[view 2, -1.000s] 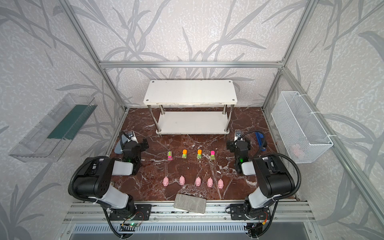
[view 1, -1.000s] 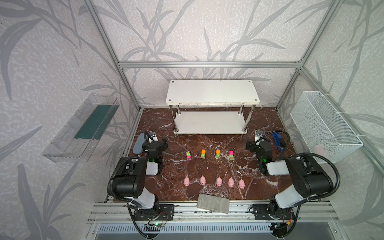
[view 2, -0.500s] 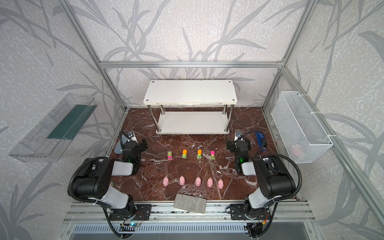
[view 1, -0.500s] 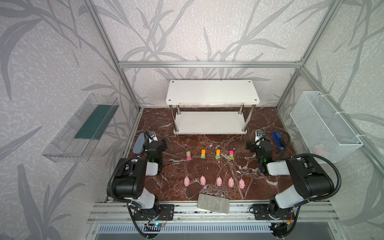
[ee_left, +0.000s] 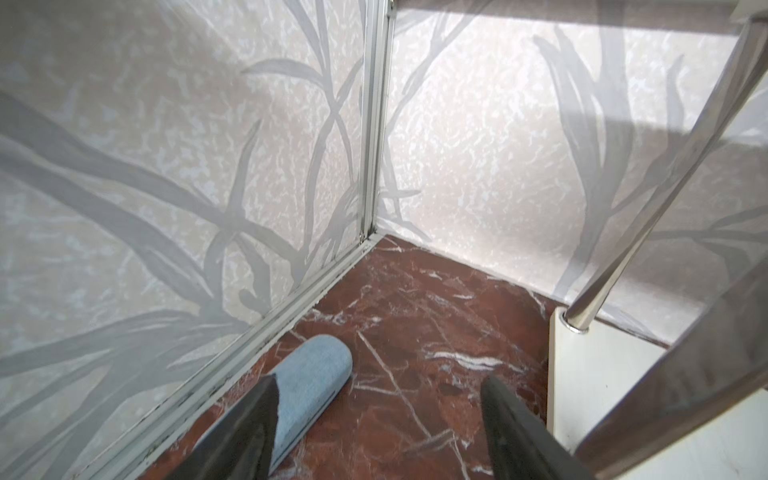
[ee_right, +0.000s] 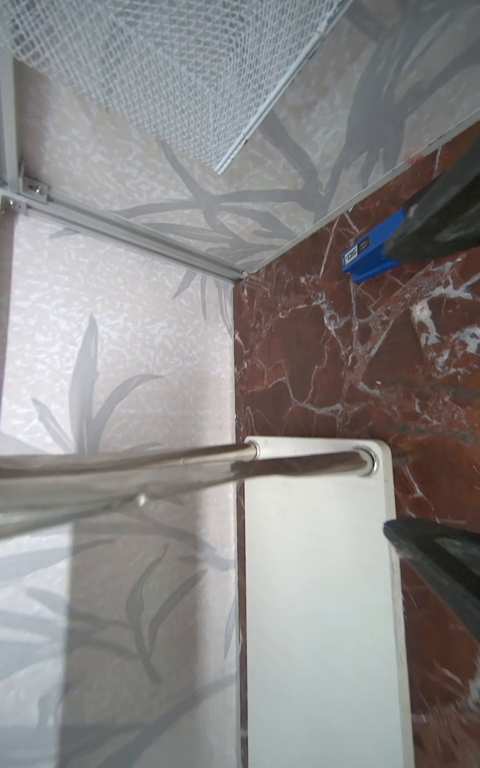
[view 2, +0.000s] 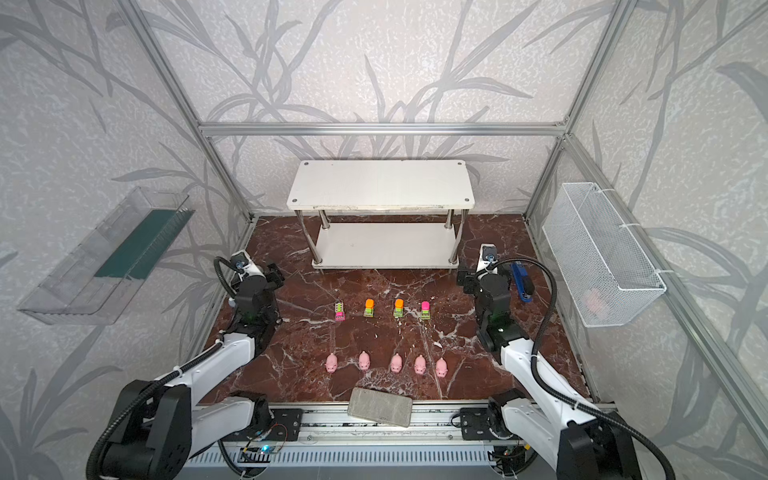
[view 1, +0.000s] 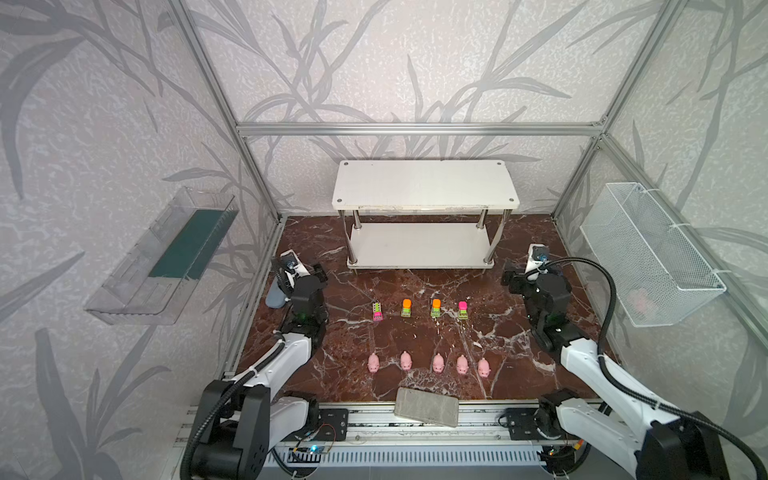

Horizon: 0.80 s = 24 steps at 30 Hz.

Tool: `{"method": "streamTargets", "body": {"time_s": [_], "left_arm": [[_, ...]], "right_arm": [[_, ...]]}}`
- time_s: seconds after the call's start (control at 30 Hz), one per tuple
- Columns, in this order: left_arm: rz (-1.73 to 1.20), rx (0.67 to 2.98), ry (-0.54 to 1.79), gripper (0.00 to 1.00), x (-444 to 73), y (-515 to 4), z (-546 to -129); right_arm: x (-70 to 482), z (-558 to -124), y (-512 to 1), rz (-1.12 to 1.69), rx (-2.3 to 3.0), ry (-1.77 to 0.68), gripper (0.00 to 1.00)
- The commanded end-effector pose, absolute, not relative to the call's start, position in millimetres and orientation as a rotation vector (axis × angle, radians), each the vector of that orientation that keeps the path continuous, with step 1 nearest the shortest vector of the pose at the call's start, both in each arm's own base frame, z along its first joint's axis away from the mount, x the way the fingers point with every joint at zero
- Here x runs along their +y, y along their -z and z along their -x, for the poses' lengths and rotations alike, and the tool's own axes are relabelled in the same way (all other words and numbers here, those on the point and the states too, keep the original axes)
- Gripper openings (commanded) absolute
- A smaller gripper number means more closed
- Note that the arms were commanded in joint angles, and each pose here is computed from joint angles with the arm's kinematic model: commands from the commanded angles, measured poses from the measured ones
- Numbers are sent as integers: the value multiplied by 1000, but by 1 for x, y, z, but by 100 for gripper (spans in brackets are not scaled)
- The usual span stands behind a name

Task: Place and organize the plastic toys onto the shelf
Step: 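Move the right gripper over the green truck with pink top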

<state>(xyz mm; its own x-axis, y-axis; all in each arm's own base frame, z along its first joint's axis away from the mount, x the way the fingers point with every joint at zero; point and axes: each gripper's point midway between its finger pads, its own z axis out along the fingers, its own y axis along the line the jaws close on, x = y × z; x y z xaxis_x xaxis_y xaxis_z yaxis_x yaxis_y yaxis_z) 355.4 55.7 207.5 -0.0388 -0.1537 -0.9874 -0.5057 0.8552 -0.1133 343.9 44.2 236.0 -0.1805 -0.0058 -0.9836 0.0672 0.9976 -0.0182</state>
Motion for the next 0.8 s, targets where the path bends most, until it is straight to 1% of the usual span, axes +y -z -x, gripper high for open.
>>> {"method": "streamTargets", "body": {"time_s": [0.0,0.1,0.2,0.33,0.47,0.57,0.77], "left_arm": [[595,1635,-376,74,63,-194,-346],[615,1628,-383,74,65,-191,-342],[624,1609,-387,74,66,-196,-344],[620,1617,-337,74,60,-200,-351],[614,1624,-300,74,56,-200,-354],[613,1633,-295,75,55,-197,-354],[612,1659,-289,75,53,-189,-358]], "right_arm": [[64,-309,-187,13,1993,24,96],[85,-290,-174,43,2029,-32,96],[105,-284,-158,69,2079,-80,96],[130,-290,-138,101,2131,-76,97],[148,-300,-121,69,2180,-136,97],[154,-306,-111,45,2219,-135,97],[170,-317,-101,18,2241,-179,94]]}}
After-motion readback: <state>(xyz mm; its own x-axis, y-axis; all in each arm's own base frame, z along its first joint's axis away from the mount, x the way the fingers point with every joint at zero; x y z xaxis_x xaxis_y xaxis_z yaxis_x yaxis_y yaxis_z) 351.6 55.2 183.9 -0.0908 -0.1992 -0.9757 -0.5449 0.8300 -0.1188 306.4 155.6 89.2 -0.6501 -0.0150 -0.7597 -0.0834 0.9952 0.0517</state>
